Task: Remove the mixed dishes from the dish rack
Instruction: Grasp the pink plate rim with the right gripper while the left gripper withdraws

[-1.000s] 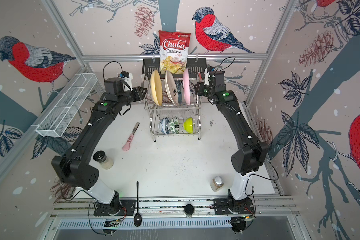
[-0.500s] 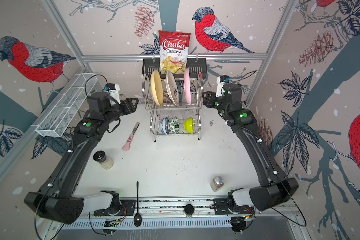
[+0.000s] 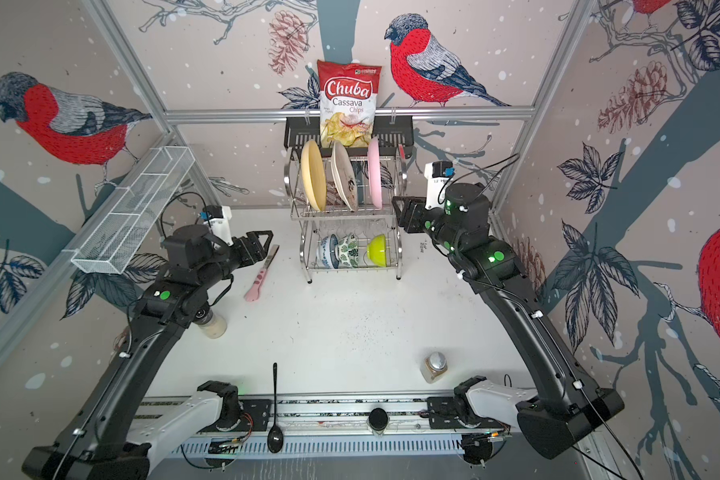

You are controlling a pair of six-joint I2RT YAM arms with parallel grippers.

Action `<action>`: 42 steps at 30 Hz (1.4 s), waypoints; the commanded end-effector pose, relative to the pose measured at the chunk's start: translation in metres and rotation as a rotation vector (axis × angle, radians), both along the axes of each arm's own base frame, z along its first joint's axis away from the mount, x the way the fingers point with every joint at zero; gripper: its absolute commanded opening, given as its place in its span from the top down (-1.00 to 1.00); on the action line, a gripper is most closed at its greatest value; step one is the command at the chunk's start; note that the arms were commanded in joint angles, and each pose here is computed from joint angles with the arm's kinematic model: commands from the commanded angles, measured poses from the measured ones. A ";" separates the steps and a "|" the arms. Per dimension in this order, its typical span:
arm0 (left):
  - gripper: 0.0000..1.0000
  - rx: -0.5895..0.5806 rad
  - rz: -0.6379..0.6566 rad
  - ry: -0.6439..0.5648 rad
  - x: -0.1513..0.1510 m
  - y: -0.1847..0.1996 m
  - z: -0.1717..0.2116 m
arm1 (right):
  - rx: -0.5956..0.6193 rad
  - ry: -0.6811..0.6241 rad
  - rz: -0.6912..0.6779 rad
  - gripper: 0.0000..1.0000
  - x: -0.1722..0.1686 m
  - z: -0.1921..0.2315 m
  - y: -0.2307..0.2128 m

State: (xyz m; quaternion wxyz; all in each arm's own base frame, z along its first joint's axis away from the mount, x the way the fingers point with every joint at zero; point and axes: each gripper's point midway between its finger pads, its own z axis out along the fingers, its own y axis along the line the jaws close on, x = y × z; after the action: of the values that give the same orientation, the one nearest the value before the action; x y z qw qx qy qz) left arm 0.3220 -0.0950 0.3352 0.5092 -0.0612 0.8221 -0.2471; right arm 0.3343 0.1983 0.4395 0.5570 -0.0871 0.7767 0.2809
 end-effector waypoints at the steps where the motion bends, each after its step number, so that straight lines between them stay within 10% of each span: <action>1: -0.61 0.007 -0.014 0.015 -0.003 -0.001 -0.007 | -0.020 -0.041 0.012 -0.20 0.010 0.009 0.014; 42: -0.71 -0.016 -0.049 0.142 -0.031 -0.004 -0.080 | -0.170 -0.120 -0.023 0.44 0.107 -0.025 0.077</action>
State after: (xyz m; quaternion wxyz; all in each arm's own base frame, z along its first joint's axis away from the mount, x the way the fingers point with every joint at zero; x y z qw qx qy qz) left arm 0.2939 -0.1017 0.2558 0.4419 -0.0594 0.8550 -0.2648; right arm 0.4391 0.2723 0.4037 0.5788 -0.1428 0.7794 0.1927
